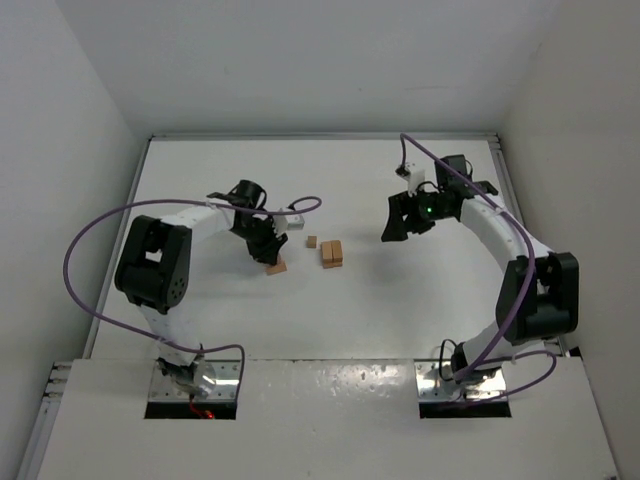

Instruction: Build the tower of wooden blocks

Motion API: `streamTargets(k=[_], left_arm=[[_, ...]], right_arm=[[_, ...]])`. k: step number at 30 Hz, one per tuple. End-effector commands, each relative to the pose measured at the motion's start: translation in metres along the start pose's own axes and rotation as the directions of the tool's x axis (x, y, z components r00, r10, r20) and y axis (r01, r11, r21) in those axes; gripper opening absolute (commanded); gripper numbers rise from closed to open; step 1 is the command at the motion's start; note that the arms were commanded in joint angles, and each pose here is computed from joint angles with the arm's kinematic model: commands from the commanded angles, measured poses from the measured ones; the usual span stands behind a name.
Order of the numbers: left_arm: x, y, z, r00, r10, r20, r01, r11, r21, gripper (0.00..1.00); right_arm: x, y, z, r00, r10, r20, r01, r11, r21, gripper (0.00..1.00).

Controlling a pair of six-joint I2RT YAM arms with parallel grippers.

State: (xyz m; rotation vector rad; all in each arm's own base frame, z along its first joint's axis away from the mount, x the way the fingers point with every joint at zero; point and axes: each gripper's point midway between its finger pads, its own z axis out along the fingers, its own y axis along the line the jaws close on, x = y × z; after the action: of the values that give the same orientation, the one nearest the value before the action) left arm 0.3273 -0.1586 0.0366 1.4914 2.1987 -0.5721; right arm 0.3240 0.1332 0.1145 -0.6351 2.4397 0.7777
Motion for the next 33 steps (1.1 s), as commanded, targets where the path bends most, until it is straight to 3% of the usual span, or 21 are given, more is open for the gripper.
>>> streamTargets(k=[1,12,17,25,33], left_arm=[[-0.015,-0.002,-0.002,0.997,0.001,0.080,0.002,0.999,-0.044,0.15],[-0.031,0.016,-0.010,0.995,0.020,0.103,-0.009,0.994,-0.109,0.15],[-0.021,0.026,-0.002,0.999,0.017,0.049,-0.011,0.992,-0.122,0.16],[0.007,0.003,0.020,0.998,-0.046,-0.032,0.045,0.998,-0.043,0.16],[0.015,-0.028,0.025,0.995,-0.087,-0.044,0.088,0.996,0.009,0.16]], right_arm=[[-0.009,0.011,-0.008,0.998,-0.039,0.046,0.038,0.999,0.005,0.75],[-0.004,0.012,-0.008,0.998,-0.038,0.042,0.038,0.999,0.004,0.75],[-0.003,0.012,-0.008,0.999,-0.036,0.039,0.036,0.999,0.004,0.75],[-0.005,0.011,-0.012,0.998,-0.059,0.037,0.058,0.998,0.020,0.75],[-0.006,0.010,-0.012,0.997,-0.061,0.038,0.060,0.998,0.020,0.75]])
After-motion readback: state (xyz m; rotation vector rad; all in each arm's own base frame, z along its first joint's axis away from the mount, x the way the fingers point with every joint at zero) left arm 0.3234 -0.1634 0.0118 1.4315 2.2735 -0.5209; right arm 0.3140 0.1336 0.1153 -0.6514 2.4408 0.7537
